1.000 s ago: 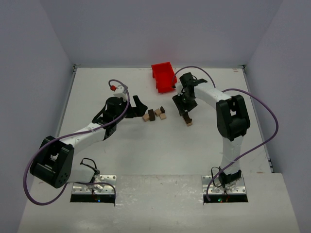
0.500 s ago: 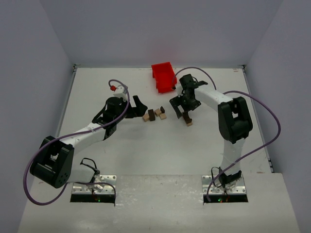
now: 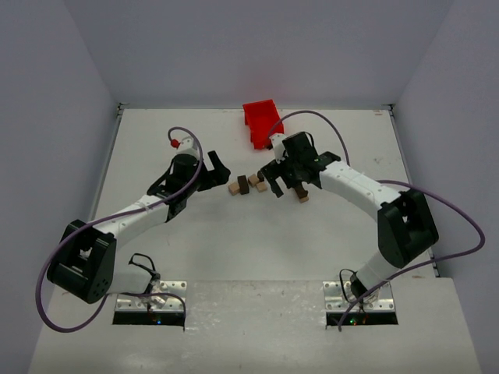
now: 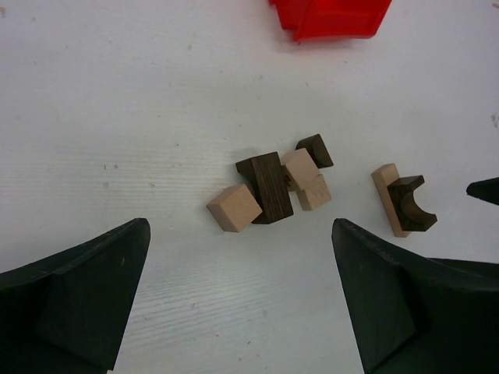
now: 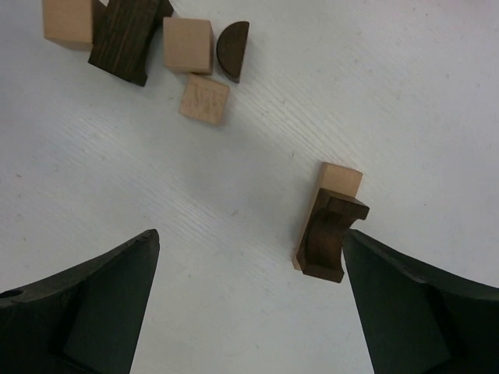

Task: Build the wood block tower

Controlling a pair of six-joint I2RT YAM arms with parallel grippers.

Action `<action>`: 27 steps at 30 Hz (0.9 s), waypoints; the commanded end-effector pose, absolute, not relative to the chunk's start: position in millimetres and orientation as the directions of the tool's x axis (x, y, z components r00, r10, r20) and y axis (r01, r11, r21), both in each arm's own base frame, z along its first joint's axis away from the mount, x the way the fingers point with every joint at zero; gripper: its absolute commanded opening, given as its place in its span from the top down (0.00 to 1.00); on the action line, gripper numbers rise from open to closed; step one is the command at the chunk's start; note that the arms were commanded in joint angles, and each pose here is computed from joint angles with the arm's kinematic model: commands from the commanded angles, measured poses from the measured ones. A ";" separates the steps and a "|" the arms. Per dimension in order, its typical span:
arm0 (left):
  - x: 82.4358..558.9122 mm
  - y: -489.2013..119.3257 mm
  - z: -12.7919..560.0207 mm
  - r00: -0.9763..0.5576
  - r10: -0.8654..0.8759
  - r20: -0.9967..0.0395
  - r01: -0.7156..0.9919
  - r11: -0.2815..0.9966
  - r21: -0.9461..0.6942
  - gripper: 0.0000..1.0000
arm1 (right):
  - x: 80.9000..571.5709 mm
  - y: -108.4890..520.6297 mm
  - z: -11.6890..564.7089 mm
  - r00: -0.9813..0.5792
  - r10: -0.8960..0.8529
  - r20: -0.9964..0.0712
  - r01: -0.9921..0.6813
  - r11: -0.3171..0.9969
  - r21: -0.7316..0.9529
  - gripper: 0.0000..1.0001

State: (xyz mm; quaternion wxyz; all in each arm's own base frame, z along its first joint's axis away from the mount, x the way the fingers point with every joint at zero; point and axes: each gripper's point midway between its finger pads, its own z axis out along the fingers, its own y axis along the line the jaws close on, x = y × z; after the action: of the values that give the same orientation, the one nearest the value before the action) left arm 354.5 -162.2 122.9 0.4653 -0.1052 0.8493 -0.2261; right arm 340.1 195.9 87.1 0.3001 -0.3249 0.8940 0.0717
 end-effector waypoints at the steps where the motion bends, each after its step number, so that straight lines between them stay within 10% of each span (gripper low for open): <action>1: 364.2 -148.9 143.7 -0.477 -0.474 -0.740 -0.077 0.861 -0.502 0.00 | 347.8 226.1 100.3 -0.577 -0.429 -0.695 -0.579 0.815 -0.023 0.01; 27: 345.5 -128.3 138.4 -0.454 -0.490 -0.744 -0.146 0.865 -0.481 0.00 | 392.3 330.6 12.9 -0.635 -0.396 -0.663 -0.397 0.904 -0.159 0.03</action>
State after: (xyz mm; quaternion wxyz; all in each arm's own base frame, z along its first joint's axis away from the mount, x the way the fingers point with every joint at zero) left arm 344.6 -132.3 125.4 0.4614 -0.1914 0.8477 -0.1784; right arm 374.1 325.1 5.1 0.3455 -0.2528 0.9035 0.0214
